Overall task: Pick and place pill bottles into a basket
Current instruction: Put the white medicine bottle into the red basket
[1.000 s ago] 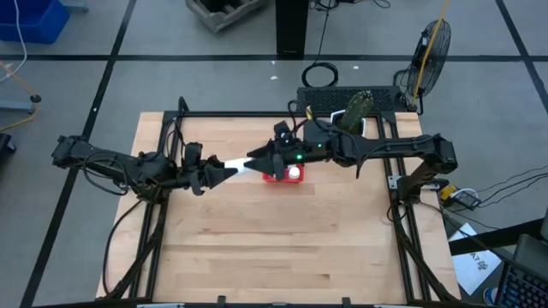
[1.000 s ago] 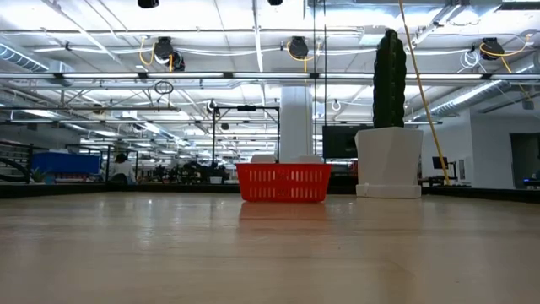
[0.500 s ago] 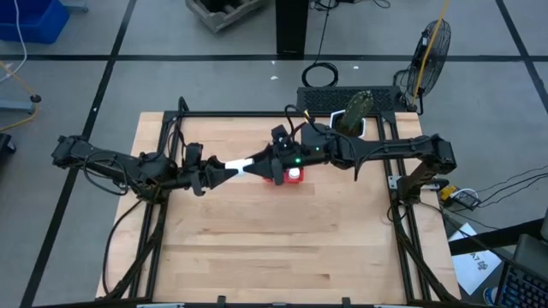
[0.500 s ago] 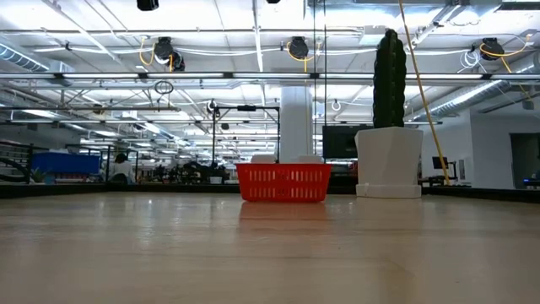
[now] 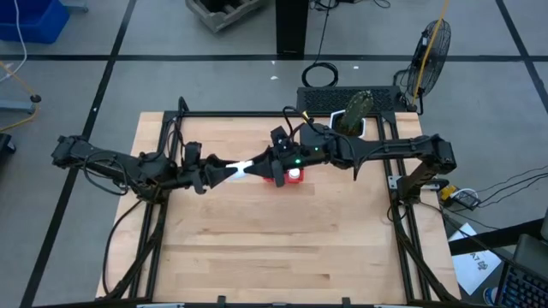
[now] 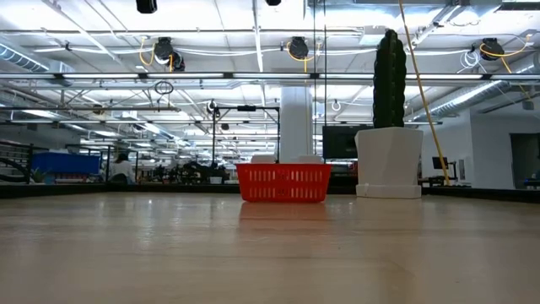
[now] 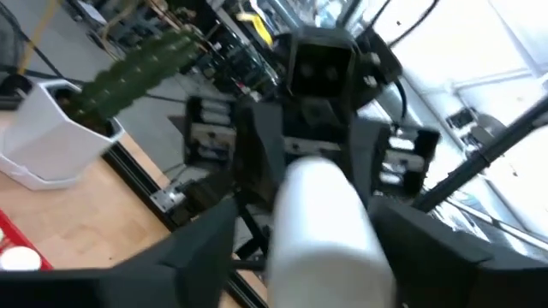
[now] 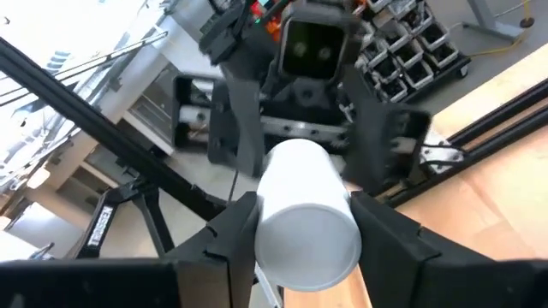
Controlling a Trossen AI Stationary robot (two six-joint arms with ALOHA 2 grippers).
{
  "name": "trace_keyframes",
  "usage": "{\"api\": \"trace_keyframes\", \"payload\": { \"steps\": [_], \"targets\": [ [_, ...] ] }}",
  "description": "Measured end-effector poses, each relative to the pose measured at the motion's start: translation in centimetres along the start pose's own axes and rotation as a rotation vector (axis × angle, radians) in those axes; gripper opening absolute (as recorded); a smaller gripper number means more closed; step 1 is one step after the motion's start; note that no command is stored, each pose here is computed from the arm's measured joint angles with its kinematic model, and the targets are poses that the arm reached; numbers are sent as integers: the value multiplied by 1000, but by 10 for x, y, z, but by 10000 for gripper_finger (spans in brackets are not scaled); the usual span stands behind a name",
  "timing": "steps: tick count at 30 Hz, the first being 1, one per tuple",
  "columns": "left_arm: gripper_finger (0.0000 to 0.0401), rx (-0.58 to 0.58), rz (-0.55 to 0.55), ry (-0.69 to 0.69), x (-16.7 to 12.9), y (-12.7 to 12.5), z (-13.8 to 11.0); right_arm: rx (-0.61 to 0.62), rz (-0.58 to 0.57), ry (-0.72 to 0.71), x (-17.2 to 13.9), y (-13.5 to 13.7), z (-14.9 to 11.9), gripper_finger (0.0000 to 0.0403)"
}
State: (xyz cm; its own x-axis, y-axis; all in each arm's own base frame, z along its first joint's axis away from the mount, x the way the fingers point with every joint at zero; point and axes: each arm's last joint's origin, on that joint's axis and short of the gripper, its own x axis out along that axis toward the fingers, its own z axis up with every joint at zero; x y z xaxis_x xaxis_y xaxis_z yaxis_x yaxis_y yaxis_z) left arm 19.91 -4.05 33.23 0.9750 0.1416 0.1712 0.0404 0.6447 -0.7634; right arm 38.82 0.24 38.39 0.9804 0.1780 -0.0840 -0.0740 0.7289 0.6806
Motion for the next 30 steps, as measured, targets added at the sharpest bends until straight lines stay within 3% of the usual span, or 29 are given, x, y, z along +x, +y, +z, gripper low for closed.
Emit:
{"api": "trace_keyframes", "payload": {
  "steps": [5, 7, 11, 17, 24, 30],
  "targets": [
    [371, 24, -12, -7, -3, -2, 3, -12, -33, 27, -9, 0, 4, 148],
    [390, 25, -23, -5, -4, -3, 5, -23, -41, 28, -12, 0, 5, 148],
    [376, 63, -39, 13, -7, -4, 6, -46, -113, 78, -19, -1, 1, 148],
    [346, 106, 0, 97, -14, 1, 4, -128, -328, 175, -40, -8, -4, 148],
    [330, 119, 57, 117, -19, 5, 5, -158, -549, 377, -54, -41, -11, 148],
    [331, 128, 105, 138, -20, 10, 2, -233, -641, 532, -54, -73, -14, 148]
  ]
}}
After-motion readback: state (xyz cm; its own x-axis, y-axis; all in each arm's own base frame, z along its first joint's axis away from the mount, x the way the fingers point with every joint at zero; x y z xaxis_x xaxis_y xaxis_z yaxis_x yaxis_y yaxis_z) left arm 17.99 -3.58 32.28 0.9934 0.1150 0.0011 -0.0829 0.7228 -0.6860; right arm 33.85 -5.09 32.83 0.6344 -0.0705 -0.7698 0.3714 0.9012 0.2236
